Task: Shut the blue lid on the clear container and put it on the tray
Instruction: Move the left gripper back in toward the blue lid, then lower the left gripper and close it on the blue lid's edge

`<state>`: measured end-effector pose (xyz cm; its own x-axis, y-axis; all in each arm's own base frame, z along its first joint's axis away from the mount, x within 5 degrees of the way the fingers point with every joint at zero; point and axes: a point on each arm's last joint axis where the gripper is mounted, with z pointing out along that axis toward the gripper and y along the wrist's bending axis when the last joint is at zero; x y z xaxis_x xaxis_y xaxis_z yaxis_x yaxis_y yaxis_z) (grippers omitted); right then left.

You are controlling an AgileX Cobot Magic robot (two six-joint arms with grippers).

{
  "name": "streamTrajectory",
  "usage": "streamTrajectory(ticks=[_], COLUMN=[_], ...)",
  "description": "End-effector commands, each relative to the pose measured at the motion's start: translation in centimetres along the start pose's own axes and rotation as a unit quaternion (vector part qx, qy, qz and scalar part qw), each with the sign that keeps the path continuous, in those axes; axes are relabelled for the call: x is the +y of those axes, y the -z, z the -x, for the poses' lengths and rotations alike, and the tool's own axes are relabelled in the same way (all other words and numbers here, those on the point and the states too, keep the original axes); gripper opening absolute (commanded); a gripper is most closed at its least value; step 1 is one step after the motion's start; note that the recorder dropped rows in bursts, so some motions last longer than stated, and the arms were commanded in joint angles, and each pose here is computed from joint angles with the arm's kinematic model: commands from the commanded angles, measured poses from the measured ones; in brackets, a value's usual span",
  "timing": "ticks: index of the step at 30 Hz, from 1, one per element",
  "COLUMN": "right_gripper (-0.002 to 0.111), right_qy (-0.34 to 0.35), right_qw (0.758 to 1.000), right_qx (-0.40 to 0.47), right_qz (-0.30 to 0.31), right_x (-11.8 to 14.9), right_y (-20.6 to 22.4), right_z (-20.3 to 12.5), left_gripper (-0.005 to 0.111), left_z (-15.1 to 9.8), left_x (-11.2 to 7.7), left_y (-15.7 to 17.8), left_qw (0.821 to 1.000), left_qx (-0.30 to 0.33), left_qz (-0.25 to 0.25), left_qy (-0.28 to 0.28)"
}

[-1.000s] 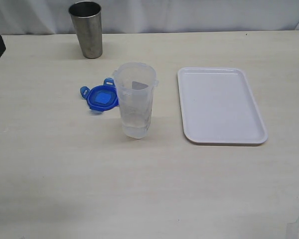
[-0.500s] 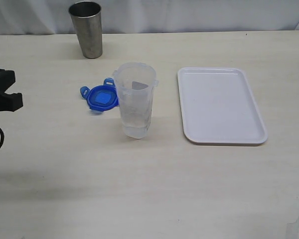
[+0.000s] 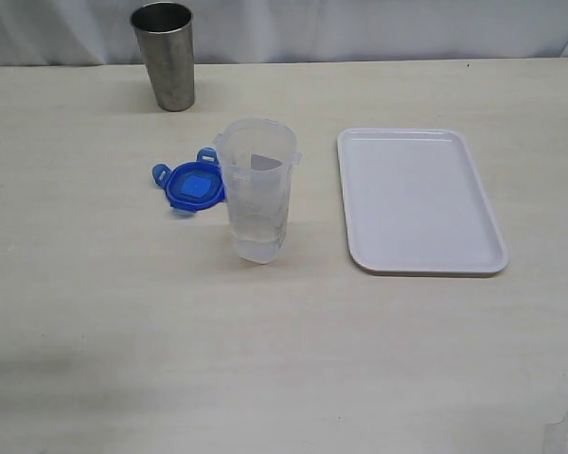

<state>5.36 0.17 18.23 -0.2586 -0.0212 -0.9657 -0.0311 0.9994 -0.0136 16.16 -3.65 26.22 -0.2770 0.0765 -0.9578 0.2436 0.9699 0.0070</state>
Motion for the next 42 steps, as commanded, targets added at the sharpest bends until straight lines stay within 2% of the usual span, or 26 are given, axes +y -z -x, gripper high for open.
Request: streamTrajectory(ticks=[1,5,6,9,13,20,22,25,28,30,34,38,42], right_gripper=[0.005,0.005,0.005,0.005,0.005,0.005,0.005,0.005,0.005,0.005,0.005,0.005,0.005], right_qy=[0.003,0.003,0.003,0.003,0.003,0.003,0.003,0.003,0.003,0.003,0.003,0.003,0.003], right_qw=[1.000,1.000,1.000,1.000,1.000,1.000,1.000,1.000,1.000,1.000,1.000,1.000,1.000], right_qx=[-0.002,-0.002,-0.002,-0.002,-0.002,-0.002,-0.002,-0.002,-0.002,-0.002,-0.002,-0.002,-0.002], right_qz=[-0.004,-0.004,-0.004,-0.004,-0.004,-0.004,-0.004,-0.004,-0.004,-0.004,-0.004,-0.004,-0.004], right_x=[-0.1,-0.1,-0.1,-0.1,-0.1,-0.1,-0.1,-0.1,-0.1,-0.1,-0.1,-0.1,-0.1], right_y=[0.0,0.0,0.0,0.0,0.0,0.0,0.0,0.0,0.0,0.0,0.0,0.0,0.0], right_z=[0.0,0.0,0.0,0.0,0.0,0.0,0.0,0.0,0.0,0.0,0.0,0.0,0.0], left_gripper=[0.000,0.000,0.000,0.000,0.000,0.000,0.000,0.000,0.000,0.000,0.006,0.024,0.043], left_z=[0.8,0.7,0.5,0.3,0.3,0.0,0.1,0.9,1.2,1.2,1.2,1.7,1.5], left_x=[0.1,0.4,0.4,0.4,0.4,0.3,0.3,0.5,0.6,0.5,0.5,0.4,0.4], left_y=[1.1,1.4,1.4,1.4,1.3,1.3,1.3,1.4,1.3,0.8,-2.2,-6.0,-9.9], left_qw=[0.999,0.993,0.993,0.998,0.996,0.997,0.997,0.996,0.994,0.994,0.993,0.985,0.969], left_qx=[-0.037,-0.033,-0.024,-0.012,-0.011,0.004,0.001,-0.043,-0.061,-0.034,0.059,0.153,0.236], left_qz=[0.008,0.019,0.022,0.023,0.023,0.021,0.022,0.027,0.029,0.026,0.023,0.016,0.008], left_qy=[0.034,0.108,0.109,0.063,0.081,0.079,0.079,0.066,0.087,0.105,0.098,0.080,0.069])
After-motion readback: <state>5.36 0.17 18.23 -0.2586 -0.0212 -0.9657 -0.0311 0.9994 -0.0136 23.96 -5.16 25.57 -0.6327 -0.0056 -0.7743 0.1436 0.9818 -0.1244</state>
